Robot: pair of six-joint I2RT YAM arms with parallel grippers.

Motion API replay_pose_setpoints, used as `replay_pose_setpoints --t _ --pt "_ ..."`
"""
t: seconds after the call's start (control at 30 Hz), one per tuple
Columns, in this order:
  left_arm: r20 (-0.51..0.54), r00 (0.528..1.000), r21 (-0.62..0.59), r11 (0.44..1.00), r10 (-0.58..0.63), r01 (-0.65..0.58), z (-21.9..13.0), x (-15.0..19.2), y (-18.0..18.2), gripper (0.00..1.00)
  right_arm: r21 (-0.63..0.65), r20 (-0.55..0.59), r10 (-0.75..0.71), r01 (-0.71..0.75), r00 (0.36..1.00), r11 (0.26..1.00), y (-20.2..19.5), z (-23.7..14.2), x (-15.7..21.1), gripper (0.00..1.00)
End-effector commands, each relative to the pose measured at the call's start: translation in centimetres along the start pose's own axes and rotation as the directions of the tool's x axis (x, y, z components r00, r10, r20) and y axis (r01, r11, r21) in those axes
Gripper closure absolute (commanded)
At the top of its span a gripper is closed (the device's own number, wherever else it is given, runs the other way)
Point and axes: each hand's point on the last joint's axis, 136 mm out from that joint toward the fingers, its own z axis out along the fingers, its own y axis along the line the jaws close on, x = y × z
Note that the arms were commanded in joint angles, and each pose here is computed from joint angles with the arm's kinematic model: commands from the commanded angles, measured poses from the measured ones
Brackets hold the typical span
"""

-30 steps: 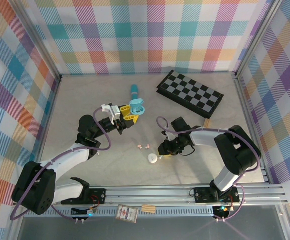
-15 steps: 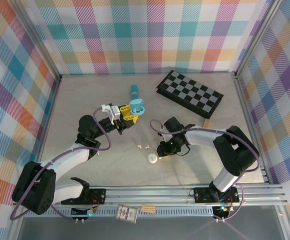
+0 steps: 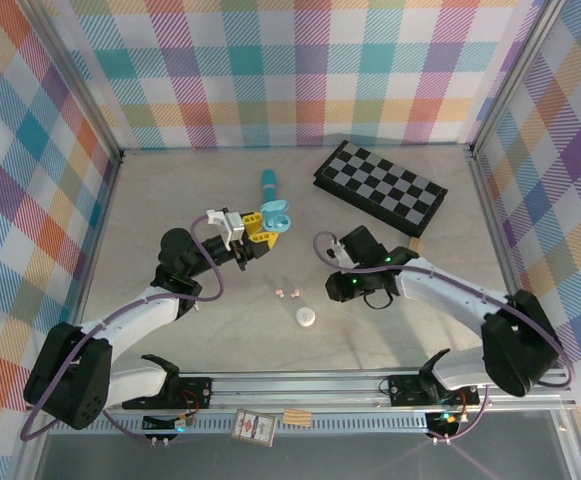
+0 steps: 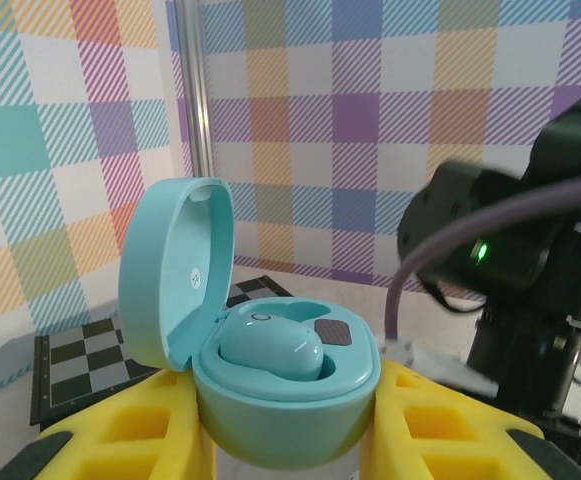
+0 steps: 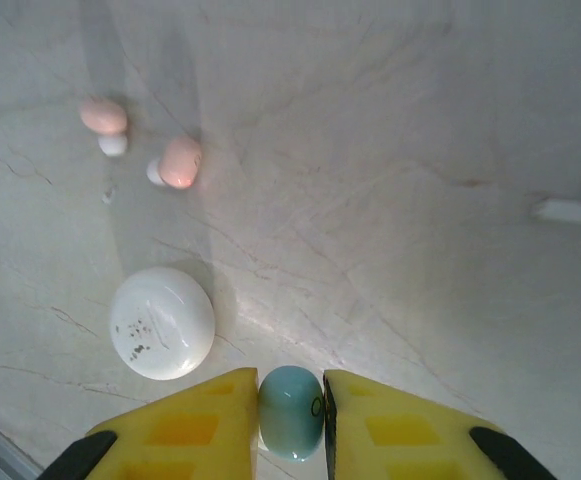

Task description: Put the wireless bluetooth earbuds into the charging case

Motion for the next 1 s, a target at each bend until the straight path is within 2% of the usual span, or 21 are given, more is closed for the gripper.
replay_pose_setpoints --t 0.0,0.1,0.27,0.5,0.7,0.97 --pt "0.007 0.999 0.018 0.998 0.054 -0.054 0.6 -1.0 -0.4 0.72 0.055 0.109 -0.067 0.061 0.992 0.997 0.2 -3.6 -2.7 0.76" --pt "-0.006 0.999 0.026 0.998 0.053 -0.053 0.9 -0.5 -0.6 0.72 0.067 0.192 -0.132 0.121 0.973 0.99 1.4 -6.3 -4.7 0.76" --pt "0.0 0.999 0.035 0.998 0.053 -0.053 1.2 -0.6 -0.8 0.72 0.07 0.268 -0.184 0.171 0.946 0.983 3.0 -10.0 -6.8 0.76" --pt "-0.01 0.999 0.05 0.998 0.044 -0.044 1.5 -0.1 -1.0 0.72 0.04 0.457 -0.298 0.316 0.838 0.948 7.2 -15.6 -10.3 0.76" --pt "-0.006 0.999 0.06 0.997 0.044 -0.043 1.7 -0.2 -1.4 0.72 0.094 0.503 -0.406 0.419 0.763 0.903 9.4 -16.7 -13.2 0.76" --pt "-0.004 0.999 0.077 0.996 0.042 -0.042 1.7 -0.2 -1.7 0.72 0.19 0.481 -0.544 0.524 0.688 0.83 11.1 -14.9 -16.2 0.76"
